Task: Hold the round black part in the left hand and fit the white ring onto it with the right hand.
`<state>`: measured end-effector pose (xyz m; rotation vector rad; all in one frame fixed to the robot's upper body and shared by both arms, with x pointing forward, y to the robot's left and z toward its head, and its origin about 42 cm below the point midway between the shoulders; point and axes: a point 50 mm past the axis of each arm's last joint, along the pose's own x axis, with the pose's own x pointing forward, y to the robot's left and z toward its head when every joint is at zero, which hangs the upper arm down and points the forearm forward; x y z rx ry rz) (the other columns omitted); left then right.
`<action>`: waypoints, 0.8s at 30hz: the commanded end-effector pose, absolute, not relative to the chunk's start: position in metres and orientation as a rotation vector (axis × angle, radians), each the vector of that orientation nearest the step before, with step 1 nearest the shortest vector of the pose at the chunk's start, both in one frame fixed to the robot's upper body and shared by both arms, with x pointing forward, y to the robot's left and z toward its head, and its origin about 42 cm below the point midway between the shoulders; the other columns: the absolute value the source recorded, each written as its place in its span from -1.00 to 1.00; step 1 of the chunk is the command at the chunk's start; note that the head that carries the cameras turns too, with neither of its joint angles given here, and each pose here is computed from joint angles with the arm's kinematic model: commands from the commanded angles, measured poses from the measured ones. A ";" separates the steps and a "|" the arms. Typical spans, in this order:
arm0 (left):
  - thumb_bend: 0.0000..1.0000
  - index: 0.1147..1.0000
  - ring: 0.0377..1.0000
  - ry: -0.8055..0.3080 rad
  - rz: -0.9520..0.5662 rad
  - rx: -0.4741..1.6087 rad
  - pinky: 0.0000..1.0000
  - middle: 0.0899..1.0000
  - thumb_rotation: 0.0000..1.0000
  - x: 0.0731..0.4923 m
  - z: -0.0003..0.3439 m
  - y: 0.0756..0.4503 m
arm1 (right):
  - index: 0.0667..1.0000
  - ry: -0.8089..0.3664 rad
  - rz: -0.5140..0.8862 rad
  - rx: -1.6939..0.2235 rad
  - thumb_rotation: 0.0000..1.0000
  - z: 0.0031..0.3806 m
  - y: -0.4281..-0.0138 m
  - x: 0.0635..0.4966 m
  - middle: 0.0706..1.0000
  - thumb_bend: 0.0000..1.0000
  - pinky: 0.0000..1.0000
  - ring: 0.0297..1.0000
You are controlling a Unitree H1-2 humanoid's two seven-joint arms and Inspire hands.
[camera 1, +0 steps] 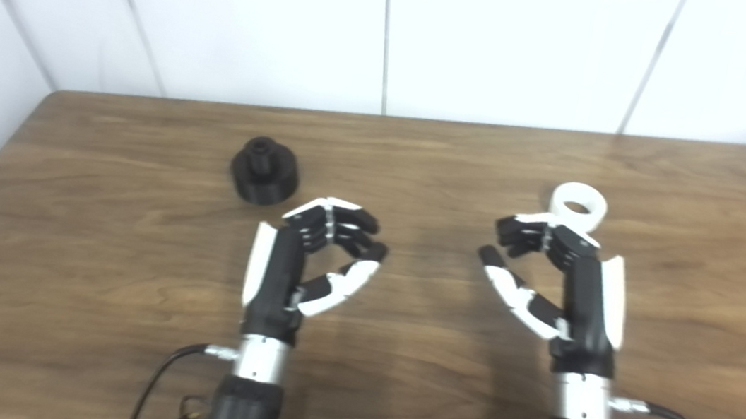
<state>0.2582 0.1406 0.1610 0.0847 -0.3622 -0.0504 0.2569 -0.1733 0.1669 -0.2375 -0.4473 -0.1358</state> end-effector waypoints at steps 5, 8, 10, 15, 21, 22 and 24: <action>0.00 -0.15 0.00 -0.409 -0.028 0.057 -0.13 0.04 -0.86 0.262 0.165 0.117 | -0.08 -0.475 -0.140 -0.240 -0.69 0.161 -0.201 0.248 0.10 -0.01 -0.13 0.01; 0.00 -0.15 -0.01 -0.408 -0.017 0.056 -0.13 0.03 -0.86 0.262 0.164 0.116 | -0.08 -0.473 -0.143 -0.240 -0.69 0.158 -0.204 0.248 0.11 -0.01 -0.10 0.03; 0.00 -0.15 -0.01 -0.410 -0.015 0.058 -0.14 0.03 -0.86 0.262 0.165 0.117 | -0.08 -0.471 -0.144 -0.241 -0.68 0.158 -0.204 0.248 0.11 -0.01 -0.10 0.03; 0.00 -0.15 0.00 -0.411 -0.017 0.059 -0.13 0.03 -0.86 0.261 0.166 0.120 | -0.08 -0.474 -0.144 -0.254 -0.68 0.158 -0.203 0.247 0.10 -0.01 -0.12 0.01; 0.00 -0.15 0.00 -0.412 0.003 0.080 -0.12 0.04 -0.86 0.262 0.168 0.125 | -0.08 -0.468 -0.148 -0.251 -0.67 0.156 -0.204 0.248 0.10 -0.01 -0.11 0.02; 0.00 -0.15 0.01 -0.413 0.009 0.085 -0.12 0.04 -0.86 0.263 0.168 0.127 | -0.08 -0.468 -0.149 -0.249 -0.67 0.156 -0.204 0.248 0.10 -0.01 -0.12 0.01; 0.00 -0.15 0.05 -0.415 0.026 0.112 -0.09 0.08 -0.86 0.264 0.170 0.131 | -0.08 -0.468 -0.150 -0.247 -0.67 0.156 -0.204 0.248 0.10 -0.01 -0.12 0.01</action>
